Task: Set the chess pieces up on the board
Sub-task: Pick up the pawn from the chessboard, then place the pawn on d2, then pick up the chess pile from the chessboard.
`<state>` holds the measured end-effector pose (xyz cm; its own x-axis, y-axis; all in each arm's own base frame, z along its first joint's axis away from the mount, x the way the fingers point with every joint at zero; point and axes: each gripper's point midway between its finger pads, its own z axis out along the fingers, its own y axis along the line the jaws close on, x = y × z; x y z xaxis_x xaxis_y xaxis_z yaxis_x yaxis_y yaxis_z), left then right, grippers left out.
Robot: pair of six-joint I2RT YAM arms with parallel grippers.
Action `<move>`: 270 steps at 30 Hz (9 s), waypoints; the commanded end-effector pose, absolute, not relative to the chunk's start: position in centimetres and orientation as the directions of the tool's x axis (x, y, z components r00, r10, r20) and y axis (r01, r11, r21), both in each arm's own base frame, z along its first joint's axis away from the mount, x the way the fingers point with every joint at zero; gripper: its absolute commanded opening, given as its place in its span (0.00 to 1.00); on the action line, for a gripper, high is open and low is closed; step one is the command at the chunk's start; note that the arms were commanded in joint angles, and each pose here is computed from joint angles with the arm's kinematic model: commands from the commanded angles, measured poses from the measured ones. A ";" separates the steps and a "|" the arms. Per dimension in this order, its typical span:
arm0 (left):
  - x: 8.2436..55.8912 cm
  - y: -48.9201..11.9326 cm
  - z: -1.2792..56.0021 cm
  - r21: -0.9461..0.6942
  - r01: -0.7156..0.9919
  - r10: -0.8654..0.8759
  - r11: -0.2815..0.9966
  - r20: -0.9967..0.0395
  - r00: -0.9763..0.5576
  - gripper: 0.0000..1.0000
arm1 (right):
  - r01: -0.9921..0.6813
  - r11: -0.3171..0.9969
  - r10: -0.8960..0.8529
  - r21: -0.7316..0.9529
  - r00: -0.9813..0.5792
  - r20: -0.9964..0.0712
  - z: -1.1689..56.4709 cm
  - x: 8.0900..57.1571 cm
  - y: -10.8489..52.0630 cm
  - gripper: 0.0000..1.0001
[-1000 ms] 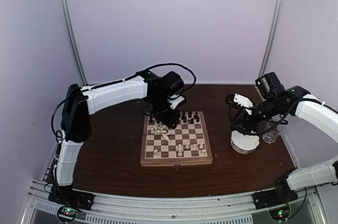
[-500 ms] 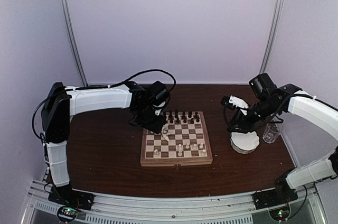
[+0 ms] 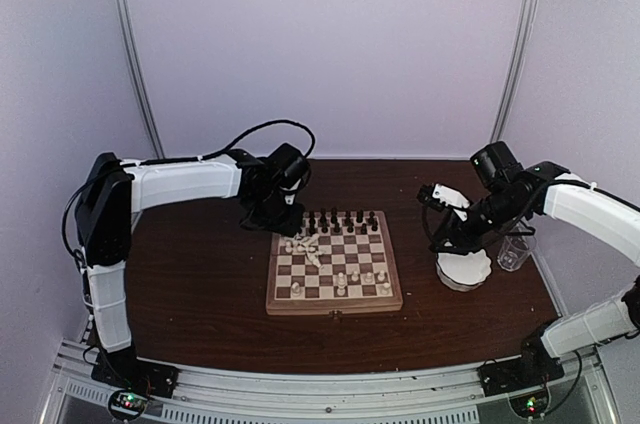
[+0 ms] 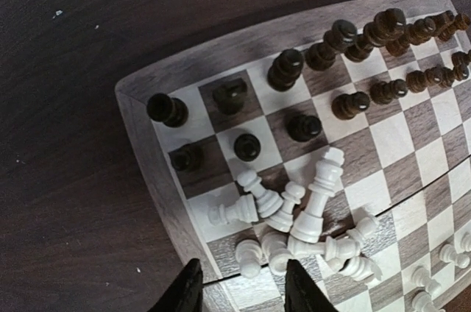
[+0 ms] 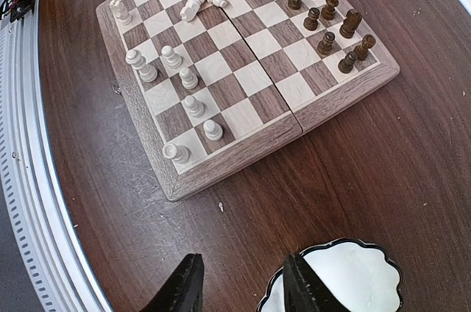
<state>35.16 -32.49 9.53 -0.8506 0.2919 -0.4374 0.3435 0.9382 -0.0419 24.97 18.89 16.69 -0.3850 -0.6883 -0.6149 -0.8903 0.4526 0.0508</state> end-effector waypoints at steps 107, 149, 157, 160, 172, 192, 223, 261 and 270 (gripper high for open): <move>27.4 -40.6 8.1 -0.144 0.683 0.629 0.717 -0.289 -0.721 0.12 | -0.892 0.453 -0.719 -0.008 -0.360 -0.595 15.9 25.3 18.0 0.39; 25.1 -41.2 5.0 -0.203 0.691 0.663 0.694 -0.193 -0.723 0.20 | -0.891 0.454 -0.728 -0.018 -0.359 -0.585 15.5 25.5 17.8 0.39; 24.8 -41.5 5.6 -0.226 0.692 0.663 0.686 -0.198 -0.722 0.22 | -0.891 0.454 -0.729 -0.020 -0.358 -0.584 15.5 25.5 17.8 0.39; 24.8 -41.7 5.8 -0.234 0.693 0.663 0.682 -0.202 -0.721 0.20 | -0.891 0.454 -0.729 -0.020 -0.358 -0.584 15.5 25.5 17.8 0.39; 24.8 -41.6 5.8 -0.234 0.688 0.659 0.686 -0.201 -0.725 0.21 | -0.891 0.453 -0.727 -0.020 -0.356 -0.587 15.7 25.4 17.8 0.39; 31.4 -34.2 12.7 0.018 0.569 0.547 0.822 -0.302 -0.781 0.39 | -0.891 0.453 -0.725 -0.027 -0.351 -0.592 15.9 25.4 17.8 0.39; 35.1 -34.9 6.9 -0.091 0.511 0.479 0.855 -0.242 -0.844 0.24 | -0.888 0.459 -0.729 -0.036 -0.352 -0.587 15.8 25.5 17.5 0.39; 31.7 -33.5 10.9 -0.158 0.543 0.495 0.825 -0.264 -0.828 0.10 | -0.915 0.402 -0.699 0.023 -0.323 -0.638 17.1 24.8 19.3 0.40; 31.9 -37.1 13.2 -0.313 0.561 0.462 0.767 -0.338 -0.820 0.09 | -0.968 0.250 -0.676 -0.009 -0.168 -0.718 19.3 27.2 26.1 0.44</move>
